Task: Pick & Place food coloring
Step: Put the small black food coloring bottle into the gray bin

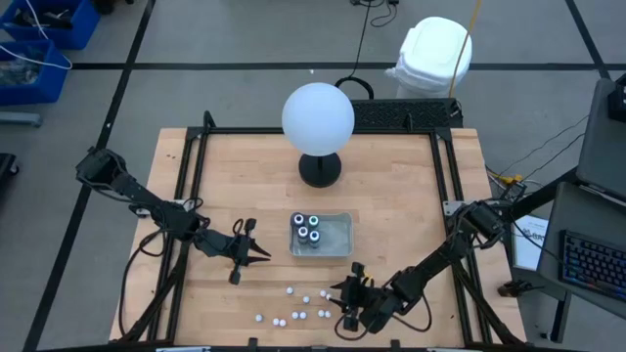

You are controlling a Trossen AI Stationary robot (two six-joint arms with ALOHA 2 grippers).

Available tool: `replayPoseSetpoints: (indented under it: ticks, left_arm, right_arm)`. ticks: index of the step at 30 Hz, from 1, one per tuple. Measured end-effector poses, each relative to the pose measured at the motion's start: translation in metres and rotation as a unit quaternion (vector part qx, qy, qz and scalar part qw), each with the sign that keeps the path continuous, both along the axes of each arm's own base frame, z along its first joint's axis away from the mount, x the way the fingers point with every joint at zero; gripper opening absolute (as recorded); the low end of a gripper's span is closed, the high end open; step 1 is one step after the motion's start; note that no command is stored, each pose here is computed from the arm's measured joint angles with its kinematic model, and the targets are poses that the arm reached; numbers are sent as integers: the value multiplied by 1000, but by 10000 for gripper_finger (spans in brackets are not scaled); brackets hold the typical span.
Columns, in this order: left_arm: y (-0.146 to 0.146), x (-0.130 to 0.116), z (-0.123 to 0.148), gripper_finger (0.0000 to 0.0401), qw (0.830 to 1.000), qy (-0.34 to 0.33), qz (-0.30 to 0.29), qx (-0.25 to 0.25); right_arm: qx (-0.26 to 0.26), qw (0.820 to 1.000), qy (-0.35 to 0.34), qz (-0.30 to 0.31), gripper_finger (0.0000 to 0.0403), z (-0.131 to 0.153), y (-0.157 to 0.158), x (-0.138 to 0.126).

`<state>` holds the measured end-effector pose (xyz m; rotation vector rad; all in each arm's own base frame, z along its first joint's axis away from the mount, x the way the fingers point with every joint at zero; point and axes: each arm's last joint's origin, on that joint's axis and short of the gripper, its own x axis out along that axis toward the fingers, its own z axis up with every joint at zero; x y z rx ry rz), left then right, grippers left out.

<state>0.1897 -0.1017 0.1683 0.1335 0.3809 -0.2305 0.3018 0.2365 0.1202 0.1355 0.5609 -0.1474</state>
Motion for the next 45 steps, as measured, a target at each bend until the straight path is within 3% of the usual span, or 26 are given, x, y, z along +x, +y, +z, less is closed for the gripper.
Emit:
replayPoseSetpoints:
  ticks: [31, 45]
  left_arm:
    - [0, 0, 0, 47, 1000, 0, 0, 1]
    - [0, 0, 0, 47, 1000, -1, 0, 1]
  right_arm:
    - [10, 999, -12, 29, 144, 3, 1, 4]
    - [1, 1000, -8, 25, 144, -12, -3, 10]
